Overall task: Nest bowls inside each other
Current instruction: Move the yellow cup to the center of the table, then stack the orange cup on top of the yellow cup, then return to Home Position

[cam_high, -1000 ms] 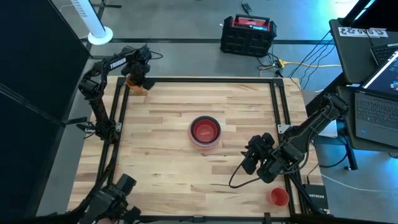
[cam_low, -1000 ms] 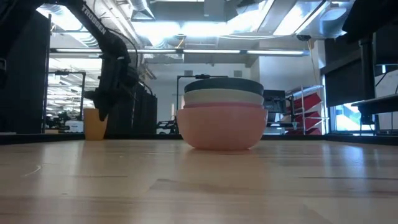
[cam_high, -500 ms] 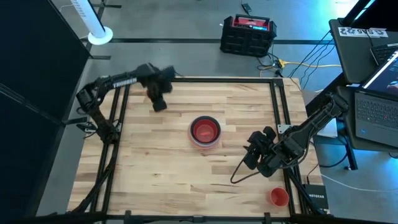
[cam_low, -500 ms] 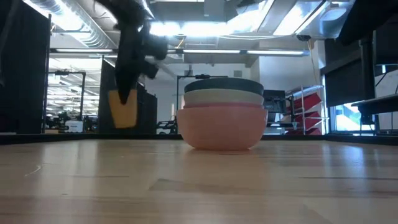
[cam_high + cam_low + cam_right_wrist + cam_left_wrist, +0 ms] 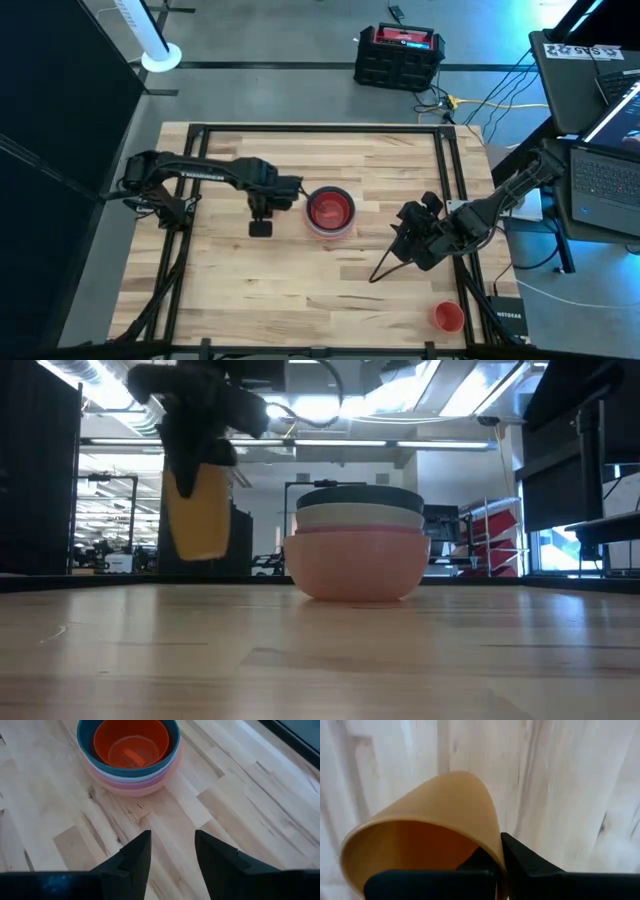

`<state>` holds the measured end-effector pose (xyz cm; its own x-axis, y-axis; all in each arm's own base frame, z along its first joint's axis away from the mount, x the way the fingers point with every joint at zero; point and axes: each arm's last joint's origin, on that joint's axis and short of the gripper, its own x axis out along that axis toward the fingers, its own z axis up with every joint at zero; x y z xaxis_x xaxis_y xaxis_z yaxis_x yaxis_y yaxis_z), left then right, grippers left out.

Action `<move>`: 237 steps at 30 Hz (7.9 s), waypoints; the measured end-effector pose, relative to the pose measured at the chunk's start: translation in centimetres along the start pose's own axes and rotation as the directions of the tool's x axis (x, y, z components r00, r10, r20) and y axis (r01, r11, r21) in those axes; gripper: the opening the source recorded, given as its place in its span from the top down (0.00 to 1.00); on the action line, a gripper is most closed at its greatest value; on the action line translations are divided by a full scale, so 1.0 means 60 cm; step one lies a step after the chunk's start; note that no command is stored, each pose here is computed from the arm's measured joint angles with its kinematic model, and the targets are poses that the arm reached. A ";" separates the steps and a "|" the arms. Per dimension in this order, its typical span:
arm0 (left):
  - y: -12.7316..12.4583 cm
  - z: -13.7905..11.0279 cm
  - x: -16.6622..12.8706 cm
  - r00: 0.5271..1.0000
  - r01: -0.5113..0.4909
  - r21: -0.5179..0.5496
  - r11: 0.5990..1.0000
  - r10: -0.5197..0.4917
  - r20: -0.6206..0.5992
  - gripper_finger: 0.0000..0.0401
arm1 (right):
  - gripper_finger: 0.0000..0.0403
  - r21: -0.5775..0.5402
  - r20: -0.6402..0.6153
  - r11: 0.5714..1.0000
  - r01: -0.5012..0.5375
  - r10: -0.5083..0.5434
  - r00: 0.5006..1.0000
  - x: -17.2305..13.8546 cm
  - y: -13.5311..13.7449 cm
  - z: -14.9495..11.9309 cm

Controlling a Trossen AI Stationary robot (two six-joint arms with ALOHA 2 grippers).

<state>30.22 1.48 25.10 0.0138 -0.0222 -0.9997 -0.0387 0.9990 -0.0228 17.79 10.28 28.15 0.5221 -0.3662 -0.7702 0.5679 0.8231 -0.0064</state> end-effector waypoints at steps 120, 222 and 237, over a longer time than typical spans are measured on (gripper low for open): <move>-0.005 -0.016 -0.225 0.971 0.042 -0.009 0.999 -0.039 0.237 0.80 | 1.00 -0.253 -0.215 0.853 -0.457 0.411 0.886 -0.036 0.053 0.088; -0.011 -0.328 -0.394 0.709 0.019 -0.138 0.990 0.084 0.700 0.94 | 0.94 -0.388 -0.099 0.839 -0.381 0.373 0.922 0.107 0.088 0.416; -0.012 -0.456 -0.432 0.406 0.058 -0.104 0.993 0.072 0.911 1.00 | 1.00 -0.338 0.127 0.889 -0.308 0.368 0.921 -0.129 0.005 0.343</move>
<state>2.56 0.28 50.69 0.9131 0.0988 -0.3956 -0.1421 0.9865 -0.0815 27.03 4.43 47.21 0.7706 -0.0898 -0.6310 0.1286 0.9916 0.0159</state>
